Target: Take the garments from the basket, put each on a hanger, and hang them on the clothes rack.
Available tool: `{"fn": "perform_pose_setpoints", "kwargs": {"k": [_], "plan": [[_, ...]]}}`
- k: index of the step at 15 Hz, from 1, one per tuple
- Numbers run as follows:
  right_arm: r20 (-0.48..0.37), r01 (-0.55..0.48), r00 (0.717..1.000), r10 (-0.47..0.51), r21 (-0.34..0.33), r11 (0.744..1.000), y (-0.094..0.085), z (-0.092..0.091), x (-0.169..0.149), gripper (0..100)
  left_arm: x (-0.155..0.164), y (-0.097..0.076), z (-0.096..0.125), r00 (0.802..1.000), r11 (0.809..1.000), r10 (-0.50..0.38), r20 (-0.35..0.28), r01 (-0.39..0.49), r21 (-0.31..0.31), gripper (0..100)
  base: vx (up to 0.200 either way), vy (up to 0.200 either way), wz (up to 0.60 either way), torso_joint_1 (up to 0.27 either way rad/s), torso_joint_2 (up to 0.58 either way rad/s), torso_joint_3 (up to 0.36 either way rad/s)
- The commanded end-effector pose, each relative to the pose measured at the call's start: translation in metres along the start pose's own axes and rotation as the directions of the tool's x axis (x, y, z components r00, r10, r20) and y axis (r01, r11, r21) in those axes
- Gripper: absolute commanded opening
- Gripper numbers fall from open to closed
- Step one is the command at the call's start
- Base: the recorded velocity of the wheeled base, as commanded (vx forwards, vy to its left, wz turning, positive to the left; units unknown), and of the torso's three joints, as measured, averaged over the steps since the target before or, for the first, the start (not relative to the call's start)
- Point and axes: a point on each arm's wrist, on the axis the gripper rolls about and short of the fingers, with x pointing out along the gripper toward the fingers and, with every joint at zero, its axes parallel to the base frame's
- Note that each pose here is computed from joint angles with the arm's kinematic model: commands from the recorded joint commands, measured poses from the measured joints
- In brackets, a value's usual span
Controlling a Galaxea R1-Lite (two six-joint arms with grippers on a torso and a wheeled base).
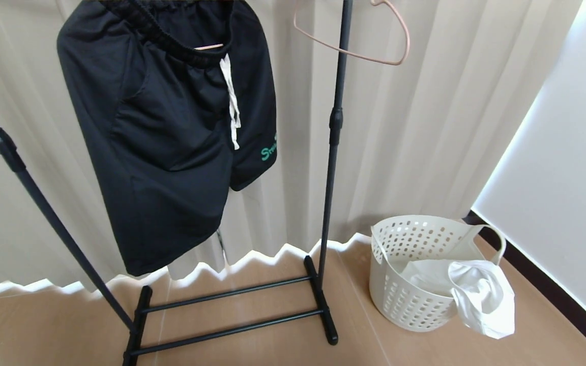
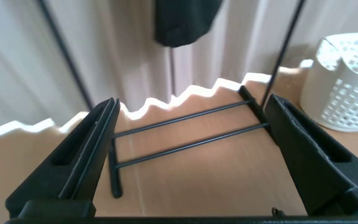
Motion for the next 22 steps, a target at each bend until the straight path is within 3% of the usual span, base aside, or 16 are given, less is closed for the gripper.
{"fn": "perform_pose_setpoints", "kwargs": {"k": [1,11,20,22], "plan": [[-0.001,-0.001,1.0,0.001,0.0,1.0,0.0,0.0,0.0001,100,0.0001,0.0,0.0,1.0,1.0,0.0,-0.001,0.0,0.0,100,0.0,0.0,0.0,0.0,0.0,0.0],[-0.001,-0.001,1.0,0.001,0.0,1.0,0.0,0.0,0.0001,100,0.0001,0.0,0.0,1.0,1.0,0.0,-0.001,0.0,0.0,100,0.0,0.0,-0.18,0.001,0.0,0.001],[-0.001,-0.001,1.0,0.001,-0.002,1.0,0.0,0.0,0.0001,100,0.0001,0.0,0.0,1.0,1.0,0.002,-0.001,-0.002,0.0,100,0.0,-0.2,0.0,-0.001,0.0,0.003],[-0.001,-0.001,1.0,0.001,-0.002,1.0,0.0,0.0,0.0001,100,0.0001,0.0,0.0,1.0,1.0,0.0,-0.001,0.0,0.0,100,0.2,0.0,0.0,0.002,0.0,0.002]]}}
